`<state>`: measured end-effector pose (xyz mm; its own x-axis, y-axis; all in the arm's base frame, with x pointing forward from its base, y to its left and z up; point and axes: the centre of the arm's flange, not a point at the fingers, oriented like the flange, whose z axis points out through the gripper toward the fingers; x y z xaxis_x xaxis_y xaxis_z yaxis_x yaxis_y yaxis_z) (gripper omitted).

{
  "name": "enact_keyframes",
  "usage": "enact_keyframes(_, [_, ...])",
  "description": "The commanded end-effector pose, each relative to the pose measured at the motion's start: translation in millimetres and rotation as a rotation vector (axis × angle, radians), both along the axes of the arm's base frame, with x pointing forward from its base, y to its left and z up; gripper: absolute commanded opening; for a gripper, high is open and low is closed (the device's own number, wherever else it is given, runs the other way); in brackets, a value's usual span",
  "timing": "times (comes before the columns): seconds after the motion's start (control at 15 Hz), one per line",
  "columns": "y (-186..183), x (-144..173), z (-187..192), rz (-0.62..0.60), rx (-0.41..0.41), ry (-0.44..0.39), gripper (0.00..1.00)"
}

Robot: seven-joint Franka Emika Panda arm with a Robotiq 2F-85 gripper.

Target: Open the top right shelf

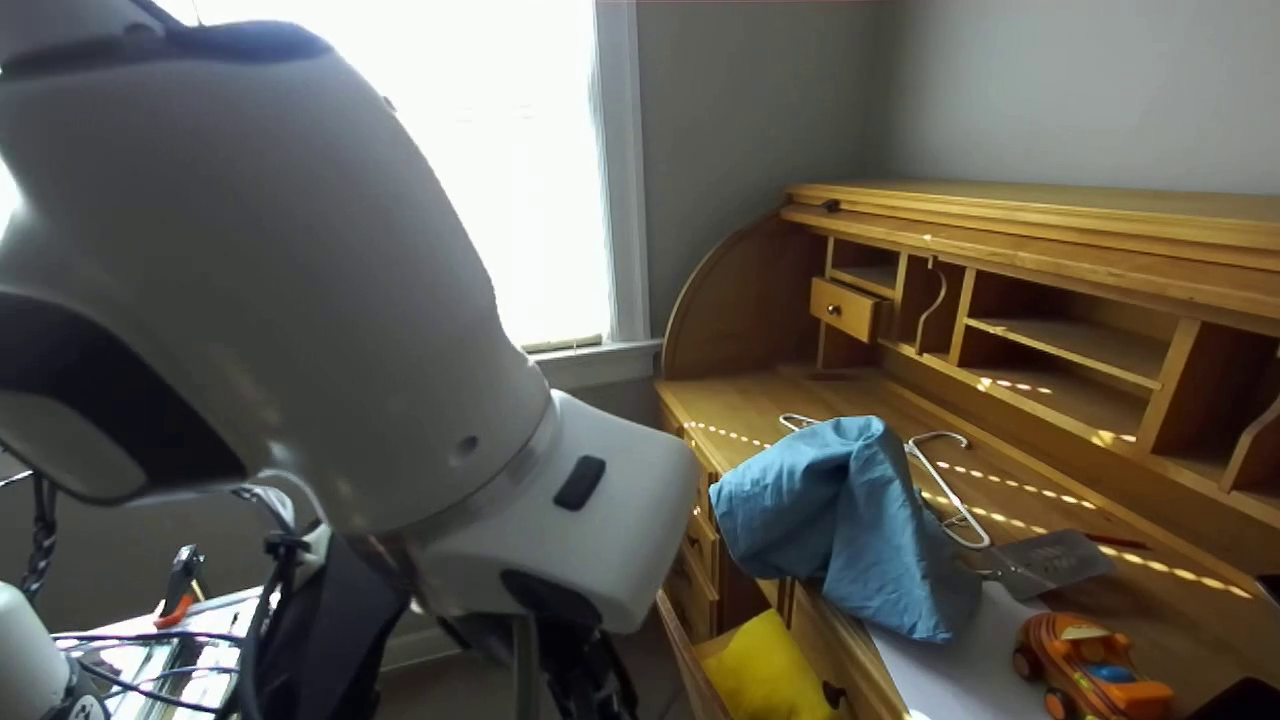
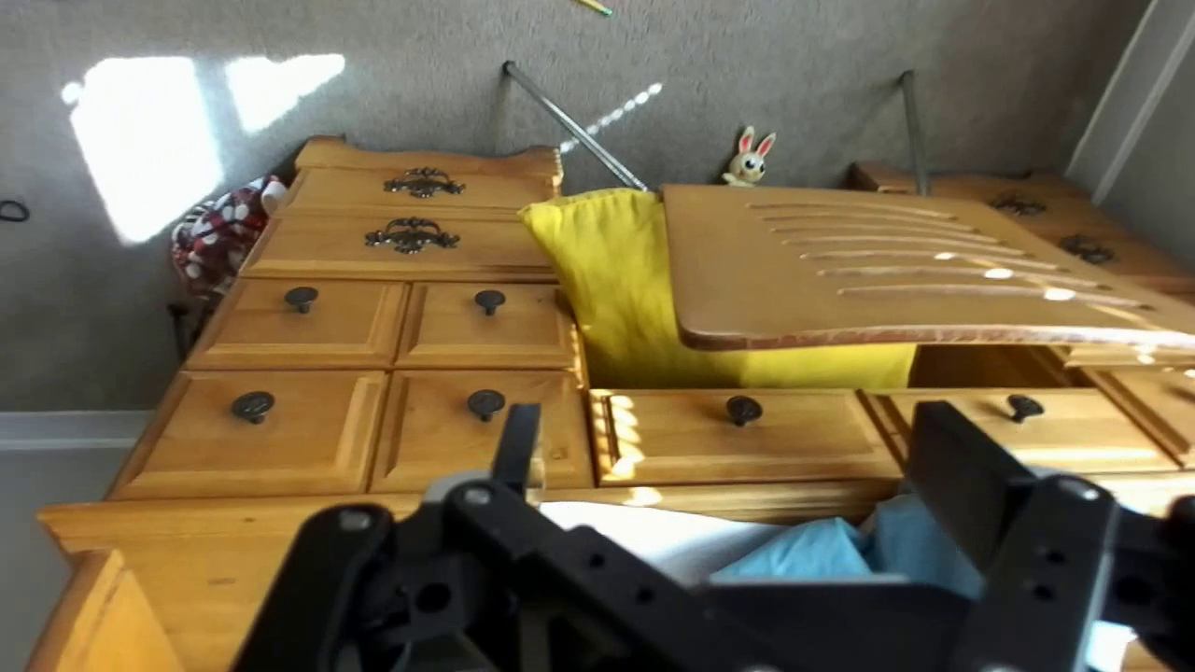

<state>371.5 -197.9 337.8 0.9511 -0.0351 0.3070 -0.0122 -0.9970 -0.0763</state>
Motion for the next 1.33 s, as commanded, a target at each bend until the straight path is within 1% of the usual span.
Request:
enact_keyframes(0.0, [-15,30,-36,-0.128,-0.011,-0.044,1.00])
enact_keyframes(0.2, [-23,48,-62,-0.244,-0.024,-0.037,1.00])
enact_keyframes(0.27, [-22,49,-65,-0.238,-0.002,-0.018,1.00])
enact_keyframes(0.33, [-12,24,-44,-0.200,-0.016,-0.032,1.00])
enact_keyframes(0.47, [-12,34,-54,-0.212,-0.019,-0.012,1.00])
enact_keyframes(0.6, [-14,37,-56,-0.215,-0.023,-0.008,1.00])
enact_keyframes(0.67, [-13,40,-59,-0.198,-0.018,0.018,1.00])
enact_keyframes(0.73, [-15,51,-70,-0.253,-0.041,0.037,1.00])
enact_keyframes(0.87, [-21,70,-95,-0.263,-0.012,0.061,1.00])
enact_keyframes(1.0, [-24,90,-119,-0.313,-0.028,0.056,1.00])
enact_keyframes(1.07, [-25,100,-129,-0.327,-0.018,0.052,1.00])
enact_keyframes(1.27, [-29,134,-159,-0.400,-0.034,0.019,1.00])
